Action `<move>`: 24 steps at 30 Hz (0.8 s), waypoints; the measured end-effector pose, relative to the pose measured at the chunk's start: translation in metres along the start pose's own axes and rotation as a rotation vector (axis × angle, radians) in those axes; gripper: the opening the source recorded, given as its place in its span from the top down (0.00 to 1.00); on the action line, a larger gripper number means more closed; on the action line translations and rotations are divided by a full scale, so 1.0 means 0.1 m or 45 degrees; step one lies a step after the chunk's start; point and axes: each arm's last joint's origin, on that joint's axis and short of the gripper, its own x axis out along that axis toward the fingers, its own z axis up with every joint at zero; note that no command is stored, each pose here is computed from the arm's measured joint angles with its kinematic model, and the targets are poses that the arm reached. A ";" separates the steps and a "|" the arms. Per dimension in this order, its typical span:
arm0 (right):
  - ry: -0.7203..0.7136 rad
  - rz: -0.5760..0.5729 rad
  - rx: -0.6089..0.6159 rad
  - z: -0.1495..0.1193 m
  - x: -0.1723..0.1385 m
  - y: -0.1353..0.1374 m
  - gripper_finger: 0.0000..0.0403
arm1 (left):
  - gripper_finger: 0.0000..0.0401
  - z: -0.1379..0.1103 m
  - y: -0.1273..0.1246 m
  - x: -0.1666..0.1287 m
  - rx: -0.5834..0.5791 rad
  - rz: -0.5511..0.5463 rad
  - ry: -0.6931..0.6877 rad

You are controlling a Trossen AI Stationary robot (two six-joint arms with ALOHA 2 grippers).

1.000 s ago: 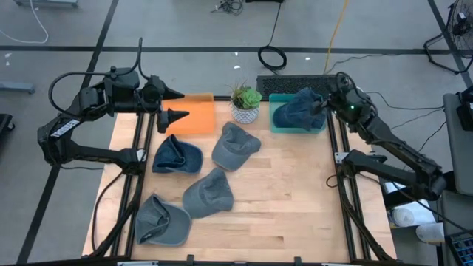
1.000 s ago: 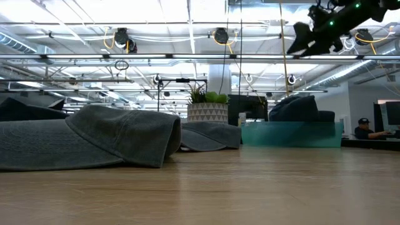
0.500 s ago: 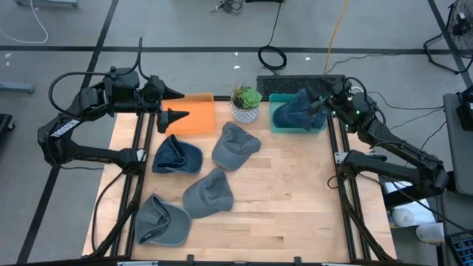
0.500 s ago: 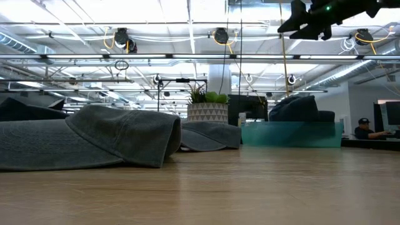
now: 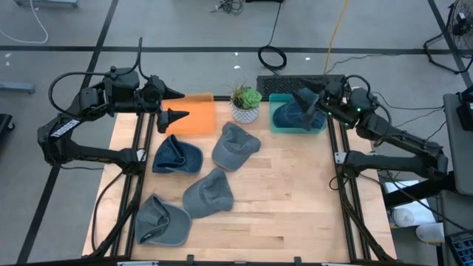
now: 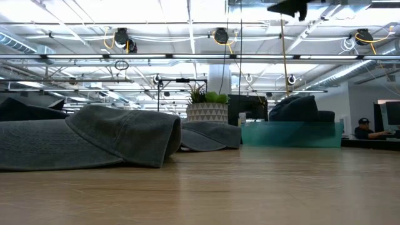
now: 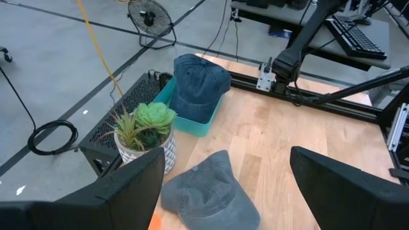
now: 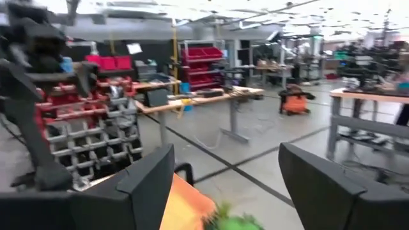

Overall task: Pick & Place hat
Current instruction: Put the blue cap into the light blue bin

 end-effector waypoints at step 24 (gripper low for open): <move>0.059 0.472 -0.147 0.64 0.91 1.23 0.33 | 0.14 0.00 0.00 0.00 0.040 -0.002 -0.005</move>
